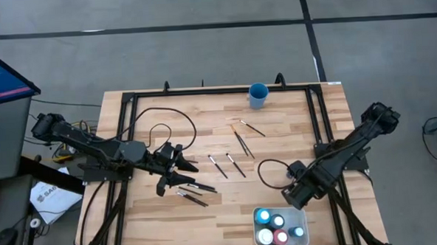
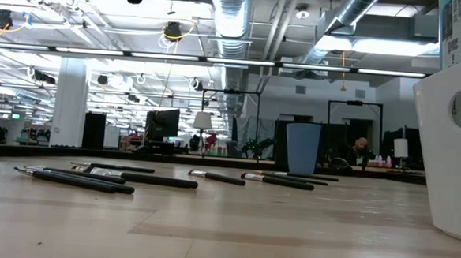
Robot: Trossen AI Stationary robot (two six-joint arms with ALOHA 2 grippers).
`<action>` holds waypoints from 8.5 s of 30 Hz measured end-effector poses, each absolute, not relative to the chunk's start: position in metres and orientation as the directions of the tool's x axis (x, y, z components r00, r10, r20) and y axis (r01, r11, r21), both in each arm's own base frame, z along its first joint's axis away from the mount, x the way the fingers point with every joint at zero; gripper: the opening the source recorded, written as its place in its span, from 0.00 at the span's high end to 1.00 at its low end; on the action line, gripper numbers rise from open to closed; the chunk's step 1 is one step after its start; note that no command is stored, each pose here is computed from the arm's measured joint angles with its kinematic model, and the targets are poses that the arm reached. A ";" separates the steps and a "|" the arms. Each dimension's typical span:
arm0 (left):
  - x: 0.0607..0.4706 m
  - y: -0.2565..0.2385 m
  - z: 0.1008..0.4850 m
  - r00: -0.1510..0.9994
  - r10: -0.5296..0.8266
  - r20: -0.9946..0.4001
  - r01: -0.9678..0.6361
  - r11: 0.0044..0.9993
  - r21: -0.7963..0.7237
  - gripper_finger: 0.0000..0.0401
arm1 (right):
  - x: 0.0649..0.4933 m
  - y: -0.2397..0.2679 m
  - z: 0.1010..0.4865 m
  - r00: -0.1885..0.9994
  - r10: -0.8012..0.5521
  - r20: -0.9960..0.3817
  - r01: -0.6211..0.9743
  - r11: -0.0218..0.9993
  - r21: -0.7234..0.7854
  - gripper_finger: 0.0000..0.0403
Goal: Pick & Place Paint Supplies
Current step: Put the small green paint bottle into the white bin, then put the small blue paint bottle into the white bin, then put the silver paintbrush into the blue cup
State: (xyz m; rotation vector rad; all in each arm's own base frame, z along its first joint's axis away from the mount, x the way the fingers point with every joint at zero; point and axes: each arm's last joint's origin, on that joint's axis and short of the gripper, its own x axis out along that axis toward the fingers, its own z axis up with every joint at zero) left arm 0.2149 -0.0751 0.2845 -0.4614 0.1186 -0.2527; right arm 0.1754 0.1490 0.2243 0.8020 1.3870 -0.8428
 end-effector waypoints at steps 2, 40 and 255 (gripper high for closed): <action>0.215 -0.075 0.285 0.962 -0.267 -0.056 0.214 0.865 -0.454 0.55 | 0.176 0.149 0.221 0.010 -0.021 -1.000 0.867 0.499 -0.002 0.41; 0.215 -0.075 0.285 0.964 -0.260 -0.056 0.208 0.867 -0.453 0.55 | 0.181 0.177 0.297 0.144 0.134 -0.980 0.747 0.635 0.196 0.69; 0.215 -0.074 0.285 0.975 -0.216 -0.053 0.170 0.876 -0.451 0.55 | 0.219 0.235 0.253 0.026 0.141 -0.990 0.650 0.749 0.124 0.51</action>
